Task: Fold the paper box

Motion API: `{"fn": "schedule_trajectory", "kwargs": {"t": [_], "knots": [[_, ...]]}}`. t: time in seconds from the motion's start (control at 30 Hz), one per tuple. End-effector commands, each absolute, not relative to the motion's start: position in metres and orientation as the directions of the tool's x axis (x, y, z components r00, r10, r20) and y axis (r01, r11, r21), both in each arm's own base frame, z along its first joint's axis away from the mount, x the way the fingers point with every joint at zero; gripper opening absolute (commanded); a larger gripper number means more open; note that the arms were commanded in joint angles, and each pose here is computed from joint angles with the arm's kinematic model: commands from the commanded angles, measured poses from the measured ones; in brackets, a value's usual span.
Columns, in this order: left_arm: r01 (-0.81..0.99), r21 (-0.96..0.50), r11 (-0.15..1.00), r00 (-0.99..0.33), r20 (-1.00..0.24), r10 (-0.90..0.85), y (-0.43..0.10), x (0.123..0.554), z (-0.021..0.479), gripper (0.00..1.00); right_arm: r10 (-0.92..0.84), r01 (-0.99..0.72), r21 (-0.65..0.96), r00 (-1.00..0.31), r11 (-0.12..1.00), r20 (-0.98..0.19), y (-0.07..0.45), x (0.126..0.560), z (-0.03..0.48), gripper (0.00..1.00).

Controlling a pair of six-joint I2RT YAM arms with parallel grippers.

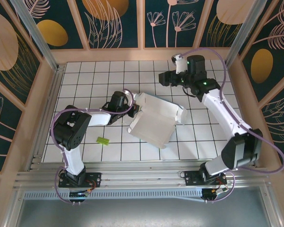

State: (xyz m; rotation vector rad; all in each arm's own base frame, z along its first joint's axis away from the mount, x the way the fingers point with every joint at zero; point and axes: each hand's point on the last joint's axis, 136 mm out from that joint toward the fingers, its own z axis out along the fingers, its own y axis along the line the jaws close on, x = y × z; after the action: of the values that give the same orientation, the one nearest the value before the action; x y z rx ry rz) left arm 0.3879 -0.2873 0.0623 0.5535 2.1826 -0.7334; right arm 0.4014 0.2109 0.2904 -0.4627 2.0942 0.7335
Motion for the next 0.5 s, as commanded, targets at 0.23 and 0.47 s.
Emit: {"fn": "schedule_trajectory", "kwargs": {"t": [0.23,0.47], "knots": [[0.614,-0.295,0.732,-0.577,-0.800,0.162,-0.291,0.389,0.076,0.02,-0.075,-0.496,0.675,-0.832,0.547,-0.550,0.220,0.387,0.215,0.60],[0.624,-0.292,0.725,-0.569,-0.806,0.164,-0.294,0.390,0.079,0.02,-0.125,-0.454,0.675,-0.870,0.581,-0.478,0.218,0.388,0.169,0.43]]}}
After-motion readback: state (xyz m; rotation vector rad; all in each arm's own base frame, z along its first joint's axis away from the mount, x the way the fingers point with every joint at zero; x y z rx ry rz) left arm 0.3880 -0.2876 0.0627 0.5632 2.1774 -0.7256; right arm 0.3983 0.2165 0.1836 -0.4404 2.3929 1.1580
